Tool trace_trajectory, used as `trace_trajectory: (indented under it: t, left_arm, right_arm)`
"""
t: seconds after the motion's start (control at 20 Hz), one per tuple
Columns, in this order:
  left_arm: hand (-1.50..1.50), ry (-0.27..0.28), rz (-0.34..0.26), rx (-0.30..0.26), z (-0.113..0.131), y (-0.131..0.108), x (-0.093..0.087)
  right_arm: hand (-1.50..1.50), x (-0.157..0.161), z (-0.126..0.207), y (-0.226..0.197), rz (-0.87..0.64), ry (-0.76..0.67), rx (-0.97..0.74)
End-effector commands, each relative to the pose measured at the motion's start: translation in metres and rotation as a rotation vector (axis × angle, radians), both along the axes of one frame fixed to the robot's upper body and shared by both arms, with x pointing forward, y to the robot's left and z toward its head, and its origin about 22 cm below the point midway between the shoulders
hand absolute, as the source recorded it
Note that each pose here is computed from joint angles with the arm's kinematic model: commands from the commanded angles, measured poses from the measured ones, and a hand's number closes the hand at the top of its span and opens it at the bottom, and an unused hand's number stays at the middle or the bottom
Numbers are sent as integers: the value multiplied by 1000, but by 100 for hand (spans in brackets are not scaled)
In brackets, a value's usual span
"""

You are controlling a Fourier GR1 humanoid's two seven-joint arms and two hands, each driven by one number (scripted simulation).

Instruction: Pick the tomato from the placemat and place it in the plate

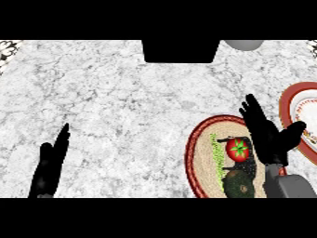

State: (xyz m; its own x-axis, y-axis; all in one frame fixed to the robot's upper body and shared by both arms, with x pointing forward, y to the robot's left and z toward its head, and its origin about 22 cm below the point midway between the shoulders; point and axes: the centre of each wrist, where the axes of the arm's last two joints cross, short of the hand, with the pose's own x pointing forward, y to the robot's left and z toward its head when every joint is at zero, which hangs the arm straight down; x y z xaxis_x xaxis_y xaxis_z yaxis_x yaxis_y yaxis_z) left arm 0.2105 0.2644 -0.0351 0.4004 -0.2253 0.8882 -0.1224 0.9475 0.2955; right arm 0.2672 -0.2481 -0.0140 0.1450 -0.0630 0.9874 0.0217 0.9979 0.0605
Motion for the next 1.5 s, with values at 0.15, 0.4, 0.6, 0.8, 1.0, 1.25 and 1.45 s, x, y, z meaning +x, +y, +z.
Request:
trace_trajectory:
  t: [0.15, 0.4, 0.6, 0.8, 1.0, 1.25, 1.45]
  left_arm:
    - [0, -268, -125, -15, 37, 26, 29]
    - [0, -293, -170, -57, 29, 11, 28]
    - [0, -316, -185, -73, 14, 23, 35]
    - [0, -341, -195, -80, 20, 41, 38]
    - [0, -332, -194, -88, 23, 43, 45]
    - [0, -313, -192, -83, 11, 53, 27]
    - [0, -327, -184, -73, 13, 47, 41]
  right_arm:
    - [150, 30, 38, 65, -63, -85, -31]
    - [-150, 37, 47, 26, -411, -296, -442]
    - [-150, 4, 10, 104, -439, -372, -423]
    - [-150, -23, -6, 116, -455, -398, -532]
    - [-150, -61, 0, 102, -554, -355, -595]
    - [-150, -75, 12, 66, -517, -171, -790]
    - [-150, -81, 19, 68, -421, 26, -905]
